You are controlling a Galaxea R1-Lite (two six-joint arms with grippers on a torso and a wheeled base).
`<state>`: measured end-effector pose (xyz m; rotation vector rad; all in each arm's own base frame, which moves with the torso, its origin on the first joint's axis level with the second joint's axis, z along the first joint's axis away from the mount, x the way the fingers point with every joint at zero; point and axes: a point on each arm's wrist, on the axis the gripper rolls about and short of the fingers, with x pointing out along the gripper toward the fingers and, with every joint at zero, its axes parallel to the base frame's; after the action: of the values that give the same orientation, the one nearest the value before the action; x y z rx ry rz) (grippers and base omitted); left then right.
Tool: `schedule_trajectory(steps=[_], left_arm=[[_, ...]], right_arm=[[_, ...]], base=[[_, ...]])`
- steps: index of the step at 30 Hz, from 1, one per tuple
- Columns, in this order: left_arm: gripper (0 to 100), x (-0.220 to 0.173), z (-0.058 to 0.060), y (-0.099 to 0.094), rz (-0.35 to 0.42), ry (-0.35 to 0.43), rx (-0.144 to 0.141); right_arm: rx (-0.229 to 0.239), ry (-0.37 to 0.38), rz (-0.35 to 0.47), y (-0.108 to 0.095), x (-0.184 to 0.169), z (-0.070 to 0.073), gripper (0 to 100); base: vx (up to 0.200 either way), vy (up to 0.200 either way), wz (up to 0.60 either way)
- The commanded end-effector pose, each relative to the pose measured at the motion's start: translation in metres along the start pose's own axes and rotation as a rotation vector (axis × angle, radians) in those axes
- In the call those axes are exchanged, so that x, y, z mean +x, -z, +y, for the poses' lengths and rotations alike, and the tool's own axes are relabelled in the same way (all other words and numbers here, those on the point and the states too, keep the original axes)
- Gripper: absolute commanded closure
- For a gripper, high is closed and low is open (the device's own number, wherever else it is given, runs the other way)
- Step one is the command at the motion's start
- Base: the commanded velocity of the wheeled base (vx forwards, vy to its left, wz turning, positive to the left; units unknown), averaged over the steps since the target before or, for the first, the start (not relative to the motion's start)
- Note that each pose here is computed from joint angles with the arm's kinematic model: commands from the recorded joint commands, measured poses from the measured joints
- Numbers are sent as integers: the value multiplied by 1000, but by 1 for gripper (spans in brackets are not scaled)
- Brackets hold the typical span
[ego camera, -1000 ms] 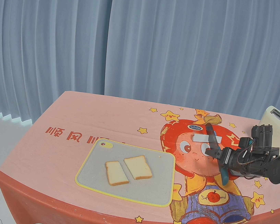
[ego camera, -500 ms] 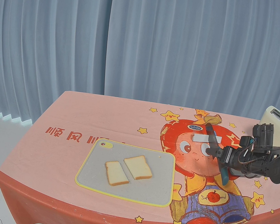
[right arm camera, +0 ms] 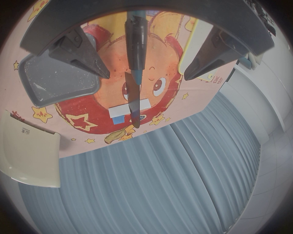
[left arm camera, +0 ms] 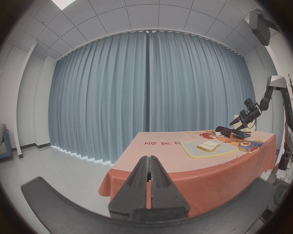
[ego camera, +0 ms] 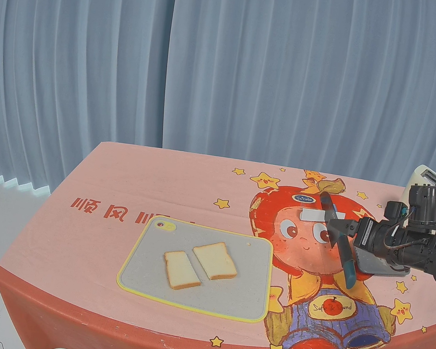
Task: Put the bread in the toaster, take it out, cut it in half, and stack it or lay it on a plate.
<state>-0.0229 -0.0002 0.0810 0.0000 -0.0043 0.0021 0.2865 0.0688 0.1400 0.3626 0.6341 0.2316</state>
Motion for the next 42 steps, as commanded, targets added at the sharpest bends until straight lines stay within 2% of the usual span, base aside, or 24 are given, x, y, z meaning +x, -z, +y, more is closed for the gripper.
schedule_trajectory(steps=[1, 11, 19, 25, 29, 42], left_arm=[[100, 1, 0, 5, 12, 1, 0], [100, 1, 0, 5, 12, -1, 0], [100, 1, 0, 5, 12, -1, 0], [100, 1, 0, 5, 12, -1, 0], [100, 1, 0, 5, 12, -1, 0], [100, 1, 0, 5, 12, -1, 0]], right_arm=[[-7, -21, -47, -7, -15, 5, 0], [-35, -72, -114, -12, -47, 20, 0], [-52, -99, -148, -12, -59, 27, 0], [-63, -114, -135, -8, -59, 32, 0], [-100, -123, -140, -5, -63, 34, 0], [-127, -142, -108, 5, -63, 39, 0]], base=[[0, 0, 0], [0, 0, 0], [0, 0, 0], [0, 0, 0], [0, 0, 0], [0, 0, 0]])
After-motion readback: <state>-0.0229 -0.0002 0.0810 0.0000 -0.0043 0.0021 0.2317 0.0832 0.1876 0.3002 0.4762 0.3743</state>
